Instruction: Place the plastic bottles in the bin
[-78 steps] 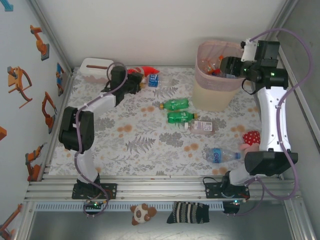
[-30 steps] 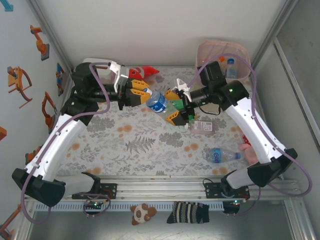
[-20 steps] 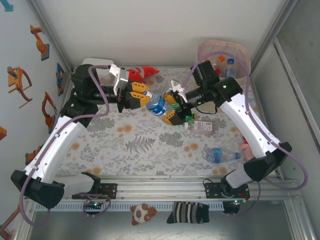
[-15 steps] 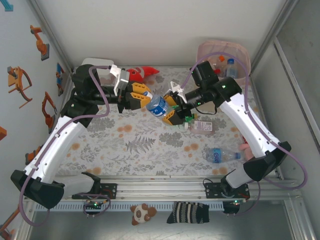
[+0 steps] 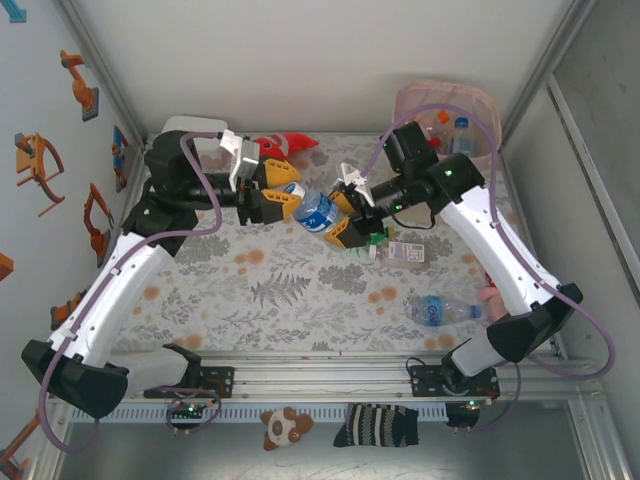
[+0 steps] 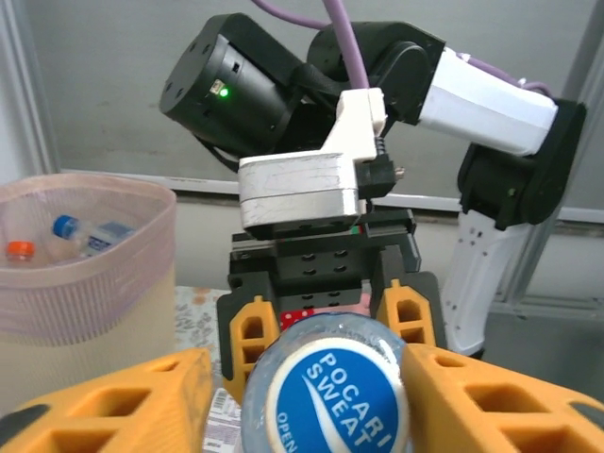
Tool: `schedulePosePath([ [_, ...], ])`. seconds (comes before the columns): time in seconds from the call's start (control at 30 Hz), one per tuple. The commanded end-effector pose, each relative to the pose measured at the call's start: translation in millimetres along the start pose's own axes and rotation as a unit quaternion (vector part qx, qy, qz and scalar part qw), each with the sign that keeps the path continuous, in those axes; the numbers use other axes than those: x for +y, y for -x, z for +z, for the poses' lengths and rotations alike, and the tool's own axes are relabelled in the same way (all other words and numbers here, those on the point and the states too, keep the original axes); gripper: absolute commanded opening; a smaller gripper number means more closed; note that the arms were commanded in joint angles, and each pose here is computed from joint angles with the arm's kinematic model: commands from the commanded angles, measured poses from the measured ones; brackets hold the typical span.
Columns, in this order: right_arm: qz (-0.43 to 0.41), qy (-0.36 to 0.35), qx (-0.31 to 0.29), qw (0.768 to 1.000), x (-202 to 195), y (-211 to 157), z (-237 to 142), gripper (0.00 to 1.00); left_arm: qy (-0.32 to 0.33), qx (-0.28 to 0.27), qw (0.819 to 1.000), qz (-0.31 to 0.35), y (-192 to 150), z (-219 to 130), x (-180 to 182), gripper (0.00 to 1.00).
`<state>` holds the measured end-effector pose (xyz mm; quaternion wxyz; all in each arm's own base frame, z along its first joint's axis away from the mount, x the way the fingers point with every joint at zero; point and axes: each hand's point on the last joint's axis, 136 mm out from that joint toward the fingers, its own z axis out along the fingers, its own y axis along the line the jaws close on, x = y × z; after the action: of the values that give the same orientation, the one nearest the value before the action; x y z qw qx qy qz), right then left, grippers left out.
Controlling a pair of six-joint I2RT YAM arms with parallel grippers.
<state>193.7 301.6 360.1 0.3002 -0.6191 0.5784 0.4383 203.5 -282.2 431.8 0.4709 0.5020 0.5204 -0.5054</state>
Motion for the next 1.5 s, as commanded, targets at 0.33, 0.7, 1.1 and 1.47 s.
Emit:
schedulePosePath([
  [0.33,0.071,-0.134,-0.027,0.988,-55.8,12.6,-47.4,0.56,0.078,-0.015,0.996,0.034,5.4,-10.9,10.6,0.66],
  [0.7,0.209,-0.365,-0.092,0.903,-151.8,18.2,-143.7,0.57,0.087,-0.021,0.996,0.013,2.0,-5.6,25.5,0.65],
  [1.1,0.398,-0.502,-0.148,0.753,-236.4,-40.7,-250.5,0.55,0.136,-0.019,0.99,-0.036,-12.2,-1.1,57.7,0.64],
  [1.47,0.495,-0.459,-0.104,0.73,-283.3,-109.0,-231.9,0.54,0.208,0.012,0.969,-0.132,-47.7,2.4,103.5,0.64],
])
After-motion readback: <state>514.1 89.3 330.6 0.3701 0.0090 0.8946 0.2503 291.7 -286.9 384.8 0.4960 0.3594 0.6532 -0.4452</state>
